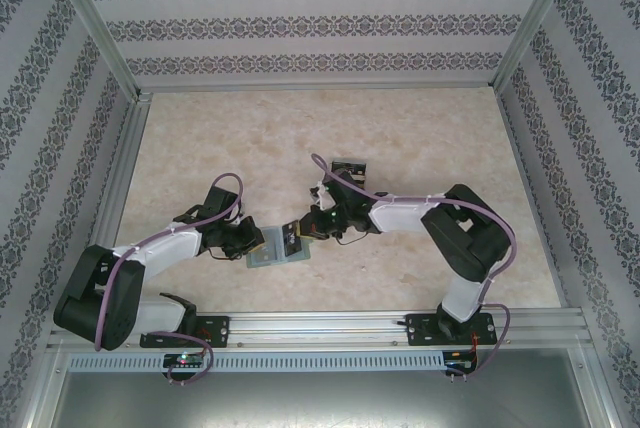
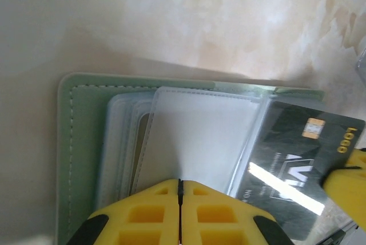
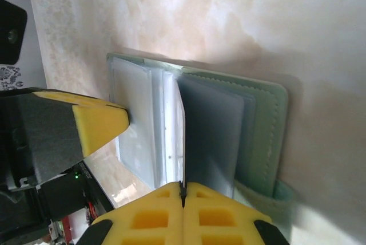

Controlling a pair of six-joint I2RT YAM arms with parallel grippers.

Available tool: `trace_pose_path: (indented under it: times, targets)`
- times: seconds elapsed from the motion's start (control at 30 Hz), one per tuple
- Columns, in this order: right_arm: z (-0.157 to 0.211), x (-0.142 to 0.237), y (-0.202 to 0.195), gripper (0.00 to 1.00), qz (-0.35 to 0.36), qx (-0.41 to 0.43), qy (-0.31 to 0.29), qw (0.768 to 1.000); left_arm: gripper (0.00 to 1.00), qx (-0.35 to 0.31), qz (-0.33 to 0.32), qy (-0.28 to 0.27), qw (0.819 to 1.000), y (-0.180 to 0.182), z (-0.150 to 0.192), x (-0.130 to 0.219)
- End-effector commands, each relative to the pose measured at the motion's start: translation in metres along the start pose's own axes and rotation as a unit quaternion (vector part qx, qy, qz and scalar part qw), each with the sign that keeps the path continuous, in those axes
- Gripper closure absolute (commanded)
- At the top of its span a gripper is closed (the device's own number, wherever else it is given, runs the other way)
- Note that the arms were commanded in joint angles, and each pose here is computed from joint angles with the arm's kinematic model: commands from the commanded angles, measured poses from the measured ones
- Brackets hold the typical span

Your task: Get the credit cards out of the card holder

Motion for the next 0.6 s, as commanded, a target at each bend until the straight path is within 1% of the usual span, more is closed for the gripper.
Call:
trace_pose_path:
  times: [0.0, 0.1, 0.13, 0.2, 0.23, 0.27, 0.3, 0.33, 0.5, 0.53, 0.57]
  targets:
    - [-0.003, 0.021, 0.008, 1.0, 0.0, 0.027, -0.018, 0.999, 0.9, -0.018, 0.002, -0.009, 1.0, -0.009, -0.003, 0.008]
    - [-0.005, 0.041, 0.02, 1.0, 0.003, 0.05, -0.027, 0.998, 0.87, -0.026, 0.012, -0.019, 0.999, -0.017, -0.007, 0.015]
    - [-0.007, 0.049, 0.024, 1.0, 0.005, 0.06, -0.032, 0.998, 0.85, -0.03, 0.014, -0.024, 0.999, -0.021, -0.008, 0.018]
    - [-0.01, 0.065, 0.031, 1.0, 0.022, 0.082, -0.038, 0.996, 0.74, -0.036, 0.021, -0.035, 0.999, -0.028, -0.013, 0.026]
    - [-0.013, 0.074, 0.036, 1.0, 0.036, 0.1, -0.04, 0.994, 0.65, -0.041, 0.025, -0.04, 0.998, -0.032, -0.015, 0.03]
    - [-0.015, 0.084, 0.041, 1.0, 0.051, 0.117, -0.041, 0.991, 0.52, -0.045, 0.028, -0.045, 0.998, -0.036, -0.017, 0.033]
    - [-0.016, 0.091, 0.044, 1.0, 0.065, 0.133, -0.041, 0.988, 0.42, -0.048, 0.03, -0.049, 0.997, -0.039, -0.018, 0.037]
    - [-0.02, 0.101, 0.05, 1.0, 0.081, 0.153, -0.045, 0.984, 0.36, -0.053, 0.034, -0.054, 0.997, -0.043, -0.02, 0.041]
    - [-0.036, 0.143, 0.066, 1.0, 0.151, 0.242, -0.052, 0.957, 0.17, -0.067, 0.047, -0.08, 0.993, -0.056, -0.026, 0.058]
    - [-0.04, 0.151, 0.068, 1.0, 0.17, 0.264, -0.055, 0.948, 0.13, -0.068, 0.048, -0.086, 0.993, -0.057, -0.028, 0.061]
    - [-0.042, 0.157, 0.07, 1.0, 0.186, 0.288, -0.053, 0.938, 0.12, -0.07, 0.052, -0.09, 0.992, -0.059, -0.028, 0.063]
Point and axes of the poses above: each hand's point on the last joint's axis, 136 mm out from that joint toward the fingers, its own x axis back along the fingers, its own y axis along the line the jaws close on, z = x × y, the point moved 4 cm from there along x, back along the fingers, and after that the axes turned 5 degrees about -x, right-handed, at the moved point
